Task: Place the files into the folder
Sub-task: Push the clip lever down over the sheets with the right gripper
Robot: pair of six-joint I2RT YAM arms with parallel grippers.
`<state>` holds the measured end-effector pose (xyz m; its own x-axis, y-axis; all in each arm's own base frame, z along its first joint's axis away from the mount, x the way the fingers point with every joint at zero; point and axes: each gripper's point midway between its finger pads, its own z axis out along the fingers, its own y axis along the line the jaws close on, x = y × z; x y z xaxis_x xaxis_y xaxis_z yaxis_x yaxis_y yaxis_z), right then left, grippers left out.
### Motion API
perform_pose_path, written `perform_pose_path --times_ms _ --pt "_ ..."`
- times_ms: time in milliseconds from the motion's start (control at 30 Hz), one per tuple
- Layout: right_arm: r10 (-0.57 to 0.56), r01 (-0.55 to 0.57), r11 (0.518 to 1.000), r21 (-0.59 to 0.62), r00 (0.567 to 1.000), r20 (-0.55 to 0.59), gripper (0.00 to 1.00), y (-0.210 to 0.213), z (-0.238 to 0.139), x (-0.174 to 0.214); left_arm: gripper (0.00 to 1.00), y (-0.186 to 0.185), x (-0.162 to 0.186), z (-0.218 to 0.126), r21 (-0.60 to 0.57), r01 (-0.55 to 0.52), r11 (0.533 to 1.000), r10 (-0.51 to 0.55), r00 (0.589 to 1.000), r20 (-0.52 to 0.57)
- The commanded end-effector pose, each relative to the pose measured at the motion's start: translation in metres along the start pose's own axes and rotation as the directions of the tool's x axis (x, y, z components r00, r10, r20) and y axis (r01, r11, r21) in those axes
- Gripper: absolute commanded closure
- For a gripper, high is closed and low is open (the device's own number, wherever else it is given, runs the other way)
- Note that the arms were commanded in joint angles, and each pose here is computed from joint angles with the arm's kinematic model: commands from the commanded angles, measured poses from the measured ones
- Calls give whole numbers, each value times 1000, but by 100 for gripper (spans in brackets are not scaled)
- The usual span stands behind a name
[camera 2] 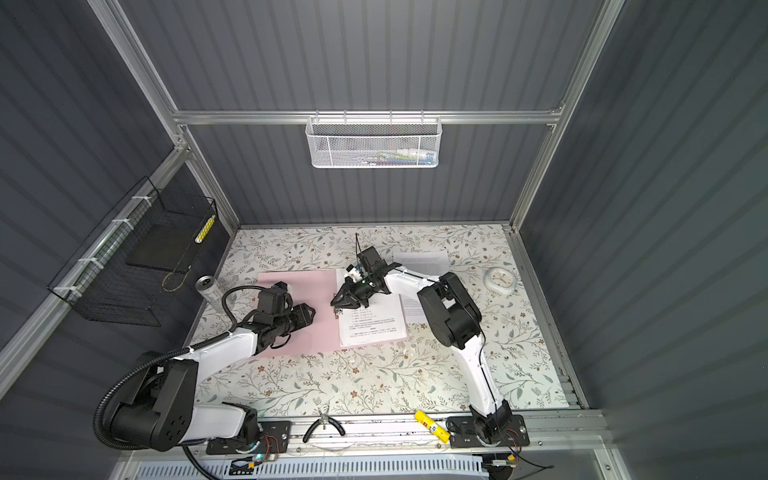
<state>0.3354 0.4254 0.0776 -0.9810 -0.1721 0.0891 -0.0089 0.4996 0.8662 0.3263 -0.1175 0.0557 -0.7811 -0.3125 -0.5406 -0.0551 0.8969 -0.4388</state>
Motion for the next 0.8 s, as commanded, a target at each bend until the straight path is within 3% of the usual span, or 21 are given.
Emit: perform_pose_path --times_ms 0,767 --pt "21 -20 1000 9 1000 -23 78 -6 5 4 45 0 9 3 9 -15 1000 16 1000 -25" --pt "55 -54 998 11 997 -46 84 -16 14 2 47 0 9 6 11 -14 1000 15 1000 -22"
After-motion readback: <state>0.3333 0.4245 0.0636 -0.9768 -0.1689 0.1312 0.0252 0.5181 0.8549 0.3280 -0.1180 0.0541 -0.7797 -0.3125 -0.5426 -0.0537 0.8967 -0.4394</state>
